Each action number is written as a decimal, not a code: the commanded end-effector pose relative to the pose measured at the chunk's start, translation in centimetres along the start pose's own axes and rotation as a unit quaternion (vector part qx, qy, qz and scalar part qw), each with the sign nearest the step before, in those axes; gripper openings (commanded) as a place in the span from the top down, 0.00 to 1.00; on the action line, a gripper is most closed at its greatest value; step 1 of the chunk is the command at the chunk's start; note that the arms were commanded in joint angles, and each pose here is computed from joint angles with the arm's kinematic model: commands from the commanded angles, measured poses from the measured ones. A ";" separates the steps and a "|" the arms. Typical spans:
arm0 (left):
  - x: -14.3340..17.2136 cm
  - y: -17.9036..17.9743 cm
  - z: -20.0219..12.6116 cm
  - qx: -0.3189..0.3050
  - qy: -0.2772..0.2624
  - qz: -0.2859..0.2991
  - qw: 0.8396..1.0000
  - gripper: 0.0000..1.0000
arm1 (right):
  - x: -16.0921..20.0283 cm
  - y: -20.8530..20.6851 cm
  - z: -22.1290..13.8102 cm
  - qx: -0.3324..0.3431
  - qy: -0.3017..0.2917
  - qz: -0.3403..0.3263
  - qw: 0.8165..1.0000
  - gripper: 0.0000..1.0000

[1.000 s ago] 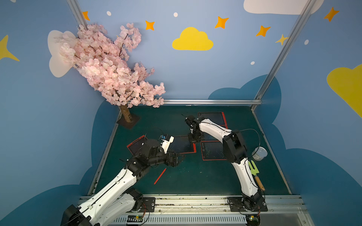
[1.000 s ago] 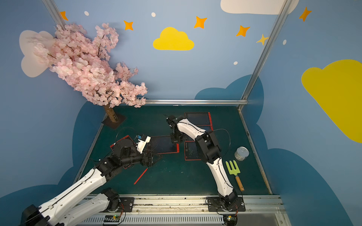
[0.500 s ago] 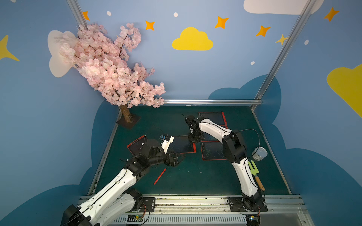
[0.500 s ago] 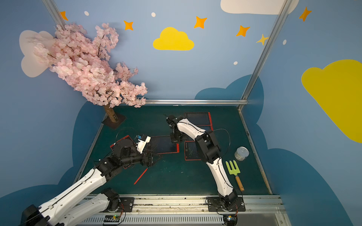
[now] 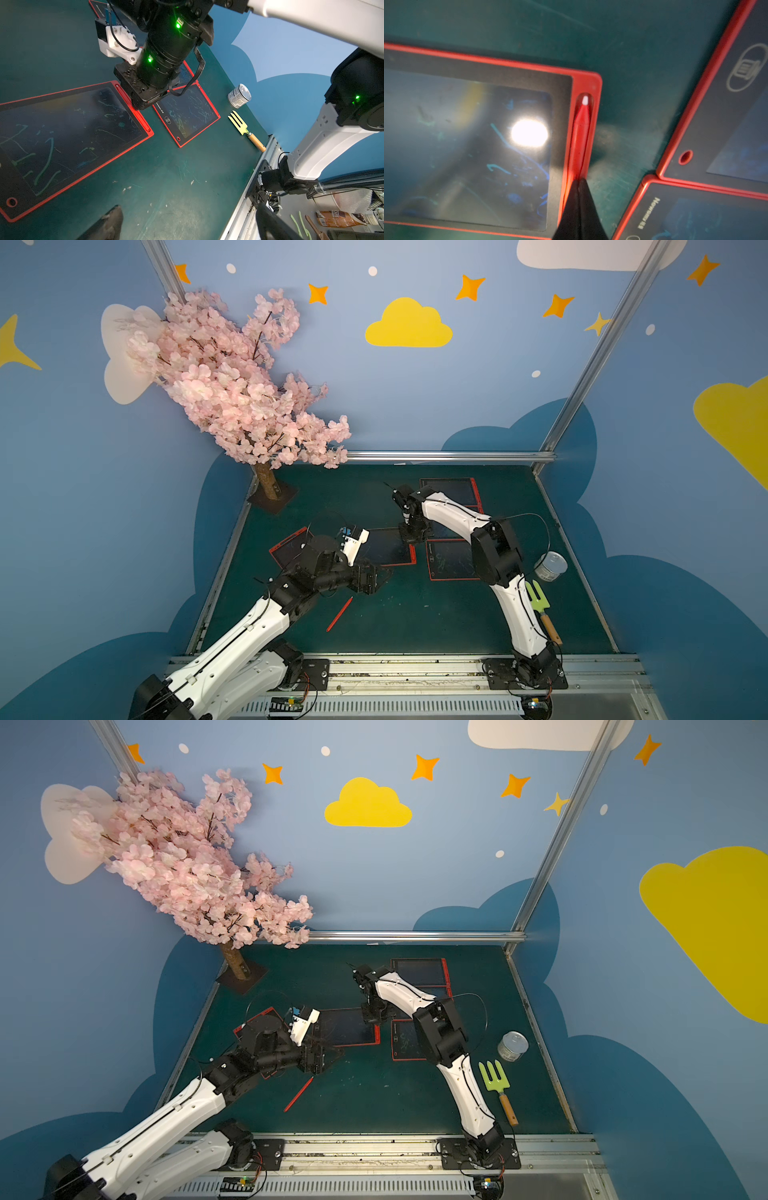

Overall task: Place the stylus back onto the writing tablet
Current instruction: Place the stylus on the writing tablet.

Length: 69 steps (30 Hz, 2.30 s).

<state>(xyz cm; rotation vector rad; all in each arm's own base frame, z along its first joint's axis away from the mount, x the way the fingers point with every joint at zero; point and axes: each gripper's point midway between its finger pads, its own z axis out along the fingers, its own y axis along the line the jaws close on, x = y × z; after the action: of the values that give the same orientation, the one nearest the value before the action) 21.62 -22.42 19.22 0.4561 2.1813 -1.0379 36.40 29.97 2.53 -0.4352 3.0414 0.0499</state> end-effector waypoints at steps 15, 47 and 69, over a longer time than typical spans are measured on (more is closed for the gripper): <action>-0.5 -0.4 -0.3 0.002 -0.005 0.007 1.000 0.01 | 0.6 0.9 0.8 -0.010 0.015 -0.009 1.000 0.99; -0.5 -0.3 -0.2 0.001 -0.004 0.005 1.000 0.02 | 0.7 -0.3 0.7 0.002 0.011 0.010 1.000 0.99; -0.4 1.0 -0.2 -0.038 0.003 -0.006 0.999 0.02 | 0.3 0.1 -2.6 -0.020 -0.022 0.001 1.000 0.98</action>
<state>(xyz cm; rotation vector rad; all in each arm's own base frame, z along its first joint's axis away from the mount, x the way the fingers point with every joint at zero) 21.80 -22.02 18.72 0.4352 2.2060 -1.0053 36.38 29.99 2.75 -0.4078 3.0369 0.0971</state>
